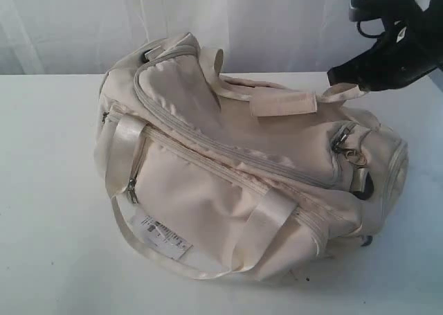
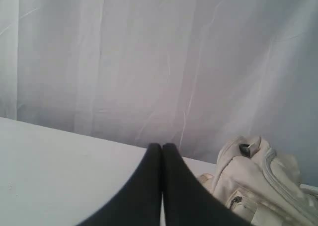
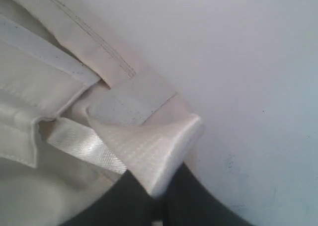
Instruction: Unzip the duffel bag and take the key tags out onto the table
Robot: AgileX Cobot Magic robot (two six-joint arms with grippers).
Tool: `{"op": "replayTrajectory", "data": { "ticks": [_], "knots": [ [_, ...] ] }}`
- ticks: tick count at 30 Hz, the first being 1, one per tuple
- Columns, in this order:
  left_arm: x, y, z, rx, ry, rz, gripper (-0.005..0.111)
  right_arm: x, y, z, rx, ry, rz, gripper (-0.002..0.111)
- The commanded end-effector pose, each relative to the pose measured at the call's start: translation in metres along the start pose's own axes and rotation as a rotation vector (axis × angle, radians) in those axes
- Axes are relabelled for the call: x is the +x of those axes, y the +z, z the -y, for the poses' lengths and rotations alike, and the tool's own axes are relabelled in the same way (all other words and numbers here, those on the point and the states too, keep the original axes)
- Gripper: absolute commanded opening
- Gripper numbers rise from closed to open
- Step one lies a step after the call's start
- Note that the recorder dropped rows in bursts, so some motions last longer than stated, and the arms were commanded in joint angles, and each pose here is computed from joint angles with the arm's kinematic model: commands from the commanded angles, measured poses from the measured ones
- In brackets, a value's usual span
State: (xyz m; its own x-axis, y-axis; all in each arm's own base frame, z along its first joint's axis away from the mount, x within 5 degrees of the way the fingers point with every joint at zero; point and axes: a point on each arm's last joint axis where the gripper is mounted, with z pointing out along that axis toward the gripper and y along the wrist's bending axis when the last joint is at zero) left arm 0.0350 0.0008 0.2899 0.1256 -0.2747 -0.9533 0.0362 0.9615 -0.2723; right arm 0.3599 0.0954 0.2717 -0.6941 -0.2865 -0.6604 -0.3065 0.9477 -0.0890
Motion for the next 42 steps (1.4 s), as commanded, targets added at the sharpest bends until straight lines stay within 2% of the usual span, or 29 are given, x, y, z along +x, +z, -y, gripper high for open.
{"op": "replayTrajectory", "data": {
  "ticks": [1,4,7,11,16,20,24,26,29,32,34,36,38,42],
  "knots": [
    [-0.015,0.001,0.004,-0.023,-0.018,-0.088,0.000,-0.010,-0.025,0.001,-0.008,0.037,0.076,0.000],
    [-0.021,0.005,0.008,-0.027,-0.023,-0.184,0.000,-0.014,-0.038,0.000,-0.030,0.073,0.116,0.000],
    [-0.024,0.010,0.018,0.052,0.012,-0.279,0.000,-0.018,-0.050,-0.001,-0.040,0.095,0.161,0.000],
    [-0.029,0.018,0.043,0.299,0.097,-0.412,0.000,-0.020,-0.060,0.000,-0.039,0.095,0.188,0.000],
    [-0.041,0.027,0.080,0.712,0.109,-0.547,0.000,-0.020,-0.061,0.000,-0.040,0.095,0.182,0.000],
    [-0.047,0.045,0.092,0.868,0.071,-0.631,0.000,-0.019,-0.061,0.000,-0.040,0.095,0.171,0.000],
    [-0.046,0.070,0.094,0.895,0.045,-0.691,0.000,-0.017,-0.060,0.000,-0.041,0.093,0.152,0.001],
    [-0.044,0.080,0.094,0.903,0.040,-0.721,0.000,-0.017,-0.060,0.000,-0.041,0.081,0.150,0.006],
    [-0.040,0.093,0.094,0.919,0.043,-0.750,0.000,-0.016,-0.058,-0.001,-0.039,0.047,0.143,0.024],
    [-0.036,0.105,0.094,0.939,0.023,-0.747,0.000,-0.016,-0.055,-0.001,-0.037,0.023,0.142,0.048],
    [-0.035,0.113,0.095,0.955,0.011,-0.753,0.000,-0.016,-0.055,-0.001,-0.037,0.023,0.144,0.058],
    [-0.040,0.122,0.097,0.968,0.022,-0.764,0.000,-0.014,-0.055,-0.001,-0.037,0.017,0.120,0.058],
    [-0.054,0.140,0.099,0.947,0.112,-0.767,0.000,-0.011,-0.055,0.000,-0.026,-0.009,0.064,0.055],
    [-0.069,0.160,0.104,0.860,0.240,-0.864,0.000,-0.011,-0.058,0.002,-0.023,-0.036,-0.034,0.054]
  ]
}}
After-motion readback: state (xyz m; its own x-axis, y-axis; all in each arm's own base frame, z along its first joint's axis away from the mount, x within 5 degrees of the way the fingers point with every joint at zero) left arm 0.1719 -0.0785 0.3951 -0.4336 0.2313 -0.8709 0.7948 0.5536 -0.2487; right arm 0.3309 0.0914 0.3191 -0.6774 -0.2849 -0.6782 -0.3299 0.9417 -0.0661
